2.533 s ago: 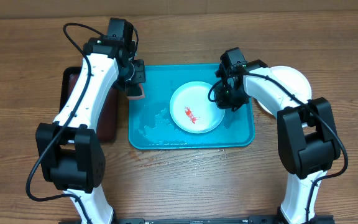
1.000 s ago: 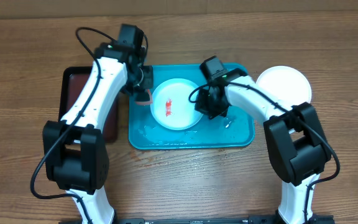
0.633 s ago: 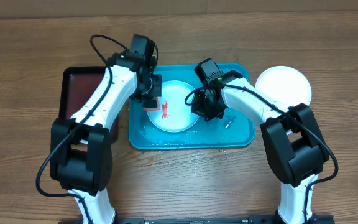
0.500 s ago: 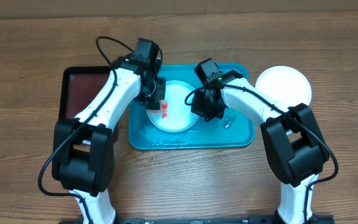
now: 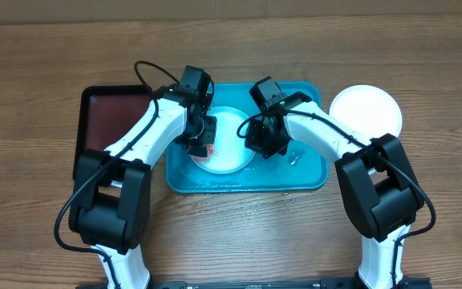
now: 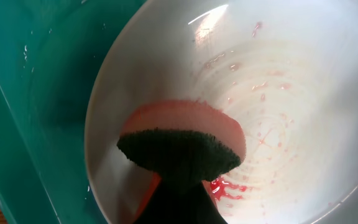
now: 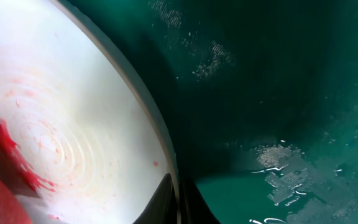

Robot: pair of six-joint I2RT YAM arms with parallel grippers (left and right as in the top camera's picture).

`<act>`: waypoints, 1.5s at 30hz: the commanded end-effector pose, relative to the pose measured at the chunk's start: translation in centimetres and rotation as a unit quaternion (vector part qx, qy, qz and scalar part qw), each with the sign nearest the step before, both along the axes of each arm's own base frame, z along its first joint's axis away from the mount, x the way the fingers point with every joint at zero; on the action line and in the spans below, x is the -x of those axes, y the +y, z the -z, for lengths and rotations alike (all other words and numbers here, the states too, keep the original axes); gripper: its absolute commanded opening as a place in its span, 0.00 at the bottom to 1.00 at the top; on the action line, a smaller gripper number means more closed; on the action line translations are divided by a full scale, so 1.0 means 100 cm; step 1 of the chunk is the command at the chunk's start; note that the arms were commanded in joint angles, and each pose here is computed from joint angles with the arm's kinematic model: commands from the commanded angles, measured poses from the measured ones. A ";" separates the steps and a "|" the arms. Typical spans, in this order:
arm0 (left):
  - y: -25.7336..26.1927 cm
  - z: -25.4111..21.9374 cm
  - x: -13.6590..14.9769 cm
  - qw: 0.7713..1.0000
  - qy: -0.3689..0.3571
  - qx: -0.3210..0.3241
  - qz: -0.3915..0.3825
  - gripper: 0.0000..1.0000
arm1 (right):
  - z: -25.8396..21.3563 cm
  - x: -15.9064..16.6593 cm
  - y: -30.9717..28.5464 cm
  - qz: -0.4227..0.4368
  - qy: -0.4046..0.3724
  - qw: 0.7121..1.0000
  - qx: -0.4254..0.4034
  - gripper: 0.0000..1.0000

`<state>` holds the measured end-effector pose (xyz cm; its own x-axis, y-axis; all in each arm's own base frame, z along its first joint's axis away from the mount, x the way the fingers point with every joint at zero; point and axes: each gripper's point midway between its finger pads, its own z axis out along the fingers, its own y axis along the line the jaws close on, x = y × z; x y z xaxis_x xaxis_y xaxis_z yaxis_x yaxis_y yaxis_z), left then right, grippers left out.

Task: Clean dirty plates on tray and stack at the side
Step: 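Scrub the light-blue plate with the sponge while the right gripper holds it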

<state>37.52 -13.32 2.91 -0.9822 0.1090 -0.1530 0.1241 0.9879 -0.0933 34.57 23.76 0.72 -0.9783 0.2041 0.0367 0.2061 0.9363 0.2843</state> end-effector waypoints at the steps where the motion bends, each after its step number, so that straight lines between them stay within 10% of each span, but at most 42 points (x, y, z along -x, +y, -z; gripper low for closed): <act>1: 0.002 0.003 0.000 1.000 -0.004 -0.009 0.011 0.04 | 0.018 0.021 -0.003 -0.016 0.028 0.999 0.020 0.04; 45: -0.004 0.014 0.028 0.998 0.022 -0.061 0.014 0.04 | 0.018 0.033 0.017 -0.055 0.021 0.998 0.016 0.04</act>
